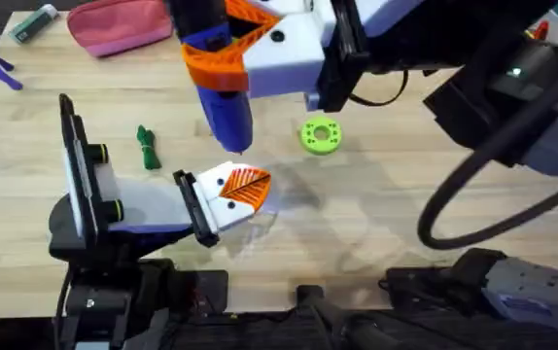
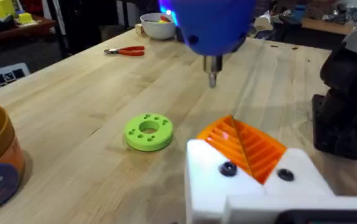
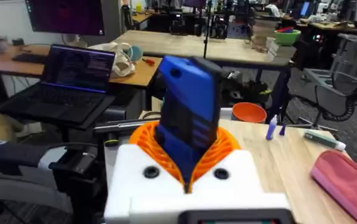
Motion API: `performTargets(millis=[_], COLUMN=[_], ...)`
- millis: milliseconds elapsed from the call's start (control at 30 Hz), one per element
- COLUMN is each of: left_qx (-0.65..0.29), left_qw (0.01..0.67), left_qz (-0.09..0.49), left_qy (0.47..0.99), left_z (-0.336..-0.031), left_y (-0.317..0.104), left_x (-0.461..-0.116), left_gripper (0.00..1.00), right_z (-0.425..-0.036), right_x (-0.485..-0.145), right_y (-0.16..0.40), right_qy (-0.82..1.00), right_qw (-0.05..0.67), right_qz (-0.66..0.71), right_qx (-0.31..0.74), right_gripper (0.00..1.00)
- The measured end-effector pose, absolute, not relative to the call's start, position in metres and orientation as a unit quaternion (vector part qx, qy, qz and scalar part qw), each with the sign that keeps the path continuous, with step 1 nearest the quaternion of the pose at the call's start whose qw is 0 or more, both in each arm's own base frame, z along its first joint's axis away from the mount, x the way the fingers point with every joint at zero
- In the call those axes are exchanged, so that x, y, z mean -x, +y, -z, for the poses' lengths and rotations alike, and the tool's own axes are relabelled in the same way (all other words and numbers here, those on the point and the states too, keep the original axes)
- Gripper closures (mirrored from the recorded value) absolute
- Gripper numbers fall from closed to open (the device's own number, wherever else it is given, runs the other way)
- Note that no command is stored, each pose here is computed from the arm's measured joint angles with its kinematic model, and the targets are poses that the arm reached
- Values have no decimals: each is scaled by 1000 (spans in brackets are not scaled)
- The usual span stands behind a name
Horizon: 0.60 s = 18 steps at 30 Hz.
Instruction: Pick up the gripper from the table and insert it into the empty holder that is missing its gripper. Then pick up a screw, insert it into the mounting hole, and use the screwdriver to tighten it. Finally, clean up the table by picking up the vegetable and placing it into the bucket.
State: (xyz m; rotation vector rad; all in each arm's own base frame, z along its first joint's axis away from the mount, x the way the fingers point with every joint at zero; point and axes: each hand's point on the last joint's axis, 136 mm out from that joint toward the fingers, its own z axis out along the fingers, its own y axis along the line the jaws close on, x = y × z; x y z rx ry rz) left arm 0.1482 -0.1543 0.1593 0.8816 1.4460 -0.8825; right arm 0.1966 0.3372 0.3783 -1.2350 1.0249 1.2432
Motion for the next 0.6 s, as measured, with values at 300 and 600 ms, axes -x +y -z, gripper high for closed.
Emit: performTargets(millis=[300,600], left_qx=[-377,-377], left_qw=[578,578], left_qz=[377,377], left_qy=[618,618], left_z=[-159,-159], left_y=[-154,-154], left_x=[-148,-148], left_gripper=[993,993], right_z=[-379,-379], right_x=[-179,-163], right_y=[347,356], right_qy=[415,396], right_qw=[515,507], right_qz=[-533,-542], right_qx=[527,540], right_gripper=[976,976])
